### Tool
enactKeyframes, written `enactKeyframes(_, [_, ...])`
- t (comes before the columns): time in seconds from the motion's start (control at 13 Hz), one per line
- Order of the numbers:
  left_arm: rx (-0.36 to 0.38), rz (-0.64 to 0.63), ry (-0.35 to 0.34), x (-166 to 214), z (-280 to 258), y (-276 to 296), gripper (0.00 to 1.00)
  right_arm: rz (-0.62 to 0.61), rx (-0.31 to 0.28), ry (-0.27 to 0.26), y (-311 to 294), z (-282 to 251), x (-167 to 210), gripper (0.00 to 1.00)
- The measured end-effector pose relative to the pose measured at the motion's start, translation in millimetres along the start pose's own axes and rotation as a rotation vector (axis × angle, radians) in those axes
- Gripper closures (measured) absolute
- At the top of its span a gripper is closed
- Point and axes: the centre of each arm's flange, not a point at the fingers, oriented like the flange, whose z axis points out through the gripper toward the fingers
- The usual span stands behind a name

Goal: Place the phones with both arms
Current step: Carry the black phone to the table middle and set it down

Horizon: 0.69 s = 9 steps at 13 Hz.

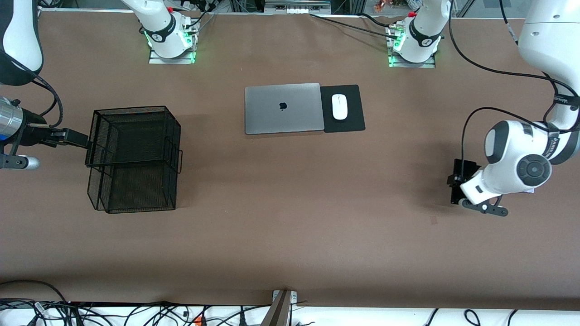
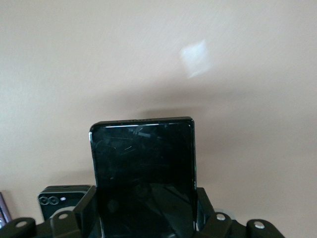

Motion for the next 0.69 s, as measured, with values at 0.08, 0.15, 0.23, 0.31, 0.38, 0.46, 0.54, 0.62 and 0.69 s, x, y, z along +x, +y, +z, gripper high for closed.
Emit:
enactKeyframes(0.08, [0.006, -0.031, 0.007, 7.3, -5.8, 24.2, 0.20, 0.000, 0.000, 0.000, 0.0, 0.0, 0.0, 0.00])
enactKeyframes(0.15, [0.008, -0.057, 0.012, 13.1, -7.6, 47.2, 0.20, 0.000, 0.000, 0.000, -0.1, 0.0, 0.0, 0.00])
enactKeyframes(0.23, [0.009, -0.085, 0.013, 18.4, -6.6, 70.1, 0.20, 0.000, 0.000, 0.000, -0.1, 0.0, 0.0, 0.00])
enactKeyframes(0.31, [0.009, -0.113, 0.015, 23.8, -4.5, 90.9, 0.20, 0.000, 0.000, 0.000, -0.1, 0.0, 0.0, 0.00])
enactKeyframes(0.38, [0.008, -0.145, 0.020, 29.9, -3.0, 112.6, 0.20, 0.000, 0.000, 0.000, -0.1, 0.0, 0.0, 0.00])
enactKeyframes(0.46, [0.006, -0.176, 0.027, 36.4, -2.3, 135.7, 0.20, 0.000, 0.000, 0.000, -0.2, 0.0, 0.0, 0.00])
enactKeyframes(0.54, [-0.001, -0.201, 0.034, 42.6, -1.9, 160.3, 0.20, 0.000, 0.000, 0.000, -0.2, 0.0, 0.0, 0.00])
enactKeyframes(0.62, [-0.015, -0.222, 0.038, 47.7, -1.5, 185.5, 0.20, -0.001, 0.000, 0.000, -0.5, 0.0, 0.0, 0.00])
enactKeyframes(0.69, [-0.036, -0.243, 0.040, 52.1, -1.6, 210.8, 0.20, -0.001, 0.000, 0.000, -0.8, 0.0, 0.0, 0.00])
